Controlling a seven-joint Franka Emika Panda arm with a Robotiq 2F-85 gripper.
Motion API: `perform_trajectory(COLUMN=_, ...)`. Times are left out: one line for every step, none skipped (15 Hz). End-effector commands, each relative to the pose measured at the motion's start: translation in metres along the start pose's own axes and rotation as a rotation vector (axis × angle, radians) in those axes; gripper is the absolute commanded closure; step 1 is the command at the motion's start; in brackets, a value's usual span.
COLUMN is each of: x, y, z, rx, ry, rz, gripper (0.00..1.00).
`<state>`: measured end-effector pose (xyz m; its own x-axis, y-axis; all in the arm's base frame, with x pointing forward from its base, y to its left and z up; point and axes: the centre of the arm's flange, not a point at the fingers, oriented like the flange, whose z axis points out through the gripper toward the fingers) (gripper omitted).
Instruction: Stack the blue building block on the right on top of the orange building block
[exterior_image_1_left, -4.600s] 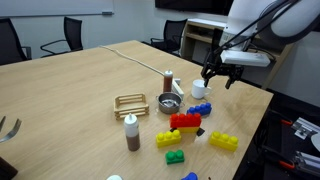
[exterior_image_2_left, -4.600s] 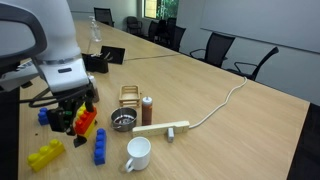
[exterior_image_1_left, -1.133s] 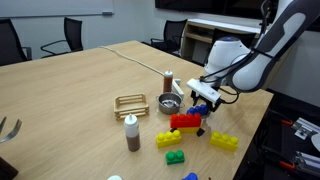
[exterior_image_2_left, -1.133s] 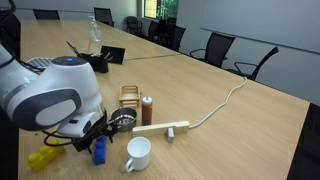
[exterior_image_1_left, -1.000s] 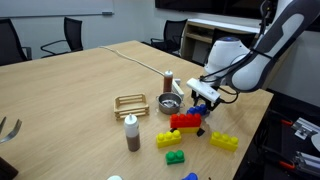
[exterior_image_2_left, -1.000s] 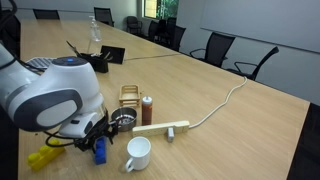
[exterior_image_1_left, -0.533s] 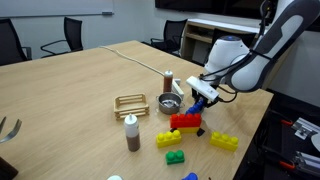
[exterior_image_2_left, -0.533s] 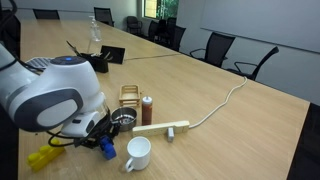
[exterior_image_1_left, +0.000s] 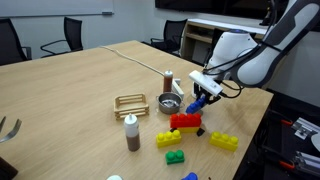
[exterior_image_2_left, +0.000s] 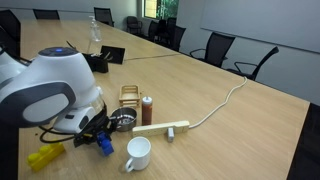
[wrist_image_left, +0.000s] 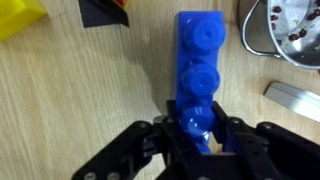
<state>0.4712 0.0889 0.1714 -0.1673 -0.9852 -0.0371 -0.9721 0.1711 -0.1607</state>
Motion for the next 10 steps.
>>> perform_trajectory(x=-0.003, y=0.014, z=-0.042, rx=0.036, ry=0.018, rz=0.014, gripper=0.90)
perform_trajectory(x=-0.006, y=0.016, z=-0.051, rx=0.035, ry=0.029, rz=0.015, gripper=0.90)
perform_trajectory(x=-0.007, y=0.018, z=-0.059, rx=0.035, ry=0.042, rz=0.018, gripper=0.90)
perform_trajectory(x=-0.008, y=0.019, z=-0.064, rx=0.029, ry=0.058, rz=0.024, gripper=0.90)
perform_trajectory(x=-0.010, y=0.019, z=-0.071, rx=0.030, ry=0.057, rz=0.023, gripper=0.90)
perform_trajectory(x=-0.012, y=0.019, z=-0.076, rx=0.032, ry=0.062, rz=0.022, gripper=0.90)
perform_trajectory(x=-0.018, y=0.018, z=-0.081, rx=0.036, ry=0.064, rz=0.013, gripper=0.90)
perform_trajectory(x=-0.025, y=0.018, z=-0.087, rx=0.037, ry=0.064, rz=0.001, gripper=0.90)
perform_trajectory(x=-0.032, y=0.018, z=-0.092, rx=0.038, ry=0.064, rz=-0.007, gripper=0.90)
perform_trajectory(x=-0.041, y=0.018, z=-0.098, rx=0.035, ry=0.058, rz=-0.012, gripper=0.90)
